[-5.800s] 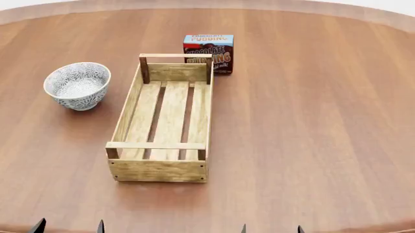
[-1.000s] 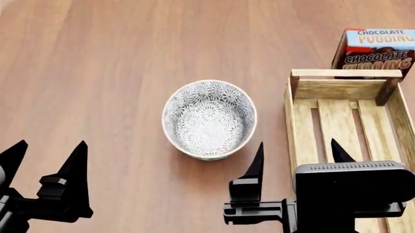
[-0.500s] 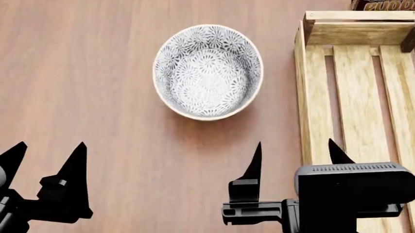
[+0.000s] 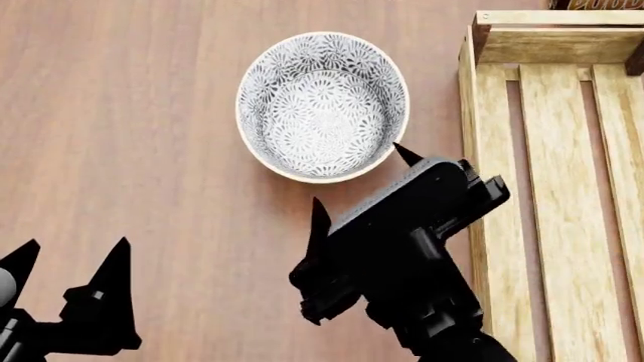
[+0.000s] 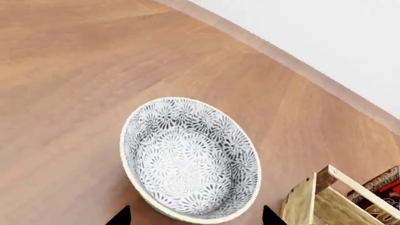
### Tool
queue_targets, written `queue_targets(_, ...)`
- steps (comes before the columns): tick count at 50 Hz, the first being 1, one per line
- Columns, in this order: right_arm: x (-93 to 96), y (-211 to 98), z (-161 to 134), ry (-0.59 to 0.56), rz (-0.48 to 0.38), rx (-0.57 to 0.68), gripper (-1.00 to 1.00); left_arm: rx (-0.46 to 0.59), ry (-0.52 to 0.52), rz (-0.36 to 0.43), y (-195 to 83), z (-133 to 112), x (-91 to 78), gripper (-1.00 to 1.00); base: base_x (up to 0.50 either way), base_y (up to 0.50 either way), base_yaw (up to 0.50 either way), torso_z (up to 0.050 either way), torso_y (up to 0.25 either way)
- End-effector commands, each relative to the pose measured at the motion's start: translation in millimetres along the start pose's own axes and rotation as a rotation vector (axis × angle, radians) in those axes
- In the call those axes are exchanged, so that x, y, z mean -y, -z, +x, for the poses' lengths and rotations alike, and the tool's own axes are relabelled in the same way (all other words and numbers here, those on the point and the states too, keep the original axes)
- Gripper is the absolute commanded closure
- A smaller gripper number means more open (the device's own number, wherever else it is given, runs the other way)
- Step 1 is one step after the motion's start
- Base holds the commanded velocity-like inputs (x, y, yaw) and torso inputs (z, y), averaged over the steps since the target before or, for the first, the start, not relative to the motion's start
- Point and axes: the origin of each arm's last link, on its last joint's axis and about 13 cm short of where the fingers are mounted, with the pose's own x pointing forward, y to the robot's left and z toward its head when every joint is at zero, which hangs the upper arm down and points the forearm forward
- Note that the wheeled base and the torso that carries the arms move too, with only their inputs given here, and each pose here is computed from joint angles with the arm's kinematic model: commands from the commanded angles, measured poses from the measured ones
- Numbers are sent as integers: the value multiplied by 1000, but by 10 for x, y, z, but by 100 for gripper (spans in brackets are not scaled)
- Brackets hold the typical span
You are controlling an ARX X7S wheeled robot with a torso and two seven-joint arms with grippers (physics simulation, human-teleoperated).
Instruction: Pick up the bowl on the left and put it in the tray.
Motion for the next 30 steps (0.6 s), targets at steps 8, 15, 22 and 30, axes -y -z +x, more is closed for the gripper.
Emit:
queue_targets(8,219,15,492,-256,-417,-10,-100,-10,-10,-5,42,-3,-24,-100,0,0,0,0,0)
queue_targets(15,262,122,628,-275,-499,-49,-100,-7,-13,-7,46,-12,-41,-100,0,0,0,0,0)
queue_targets(22,297,201,724,-333,-583,-88,-100,-15,-18,-10,74,-5,-51,-100,0,0,0,0,0)
queue_targets(30,253,315,792,-385,-662,-75,-100,-15,-17,-7,61,0,-44,-100,0,0,0,0,0)
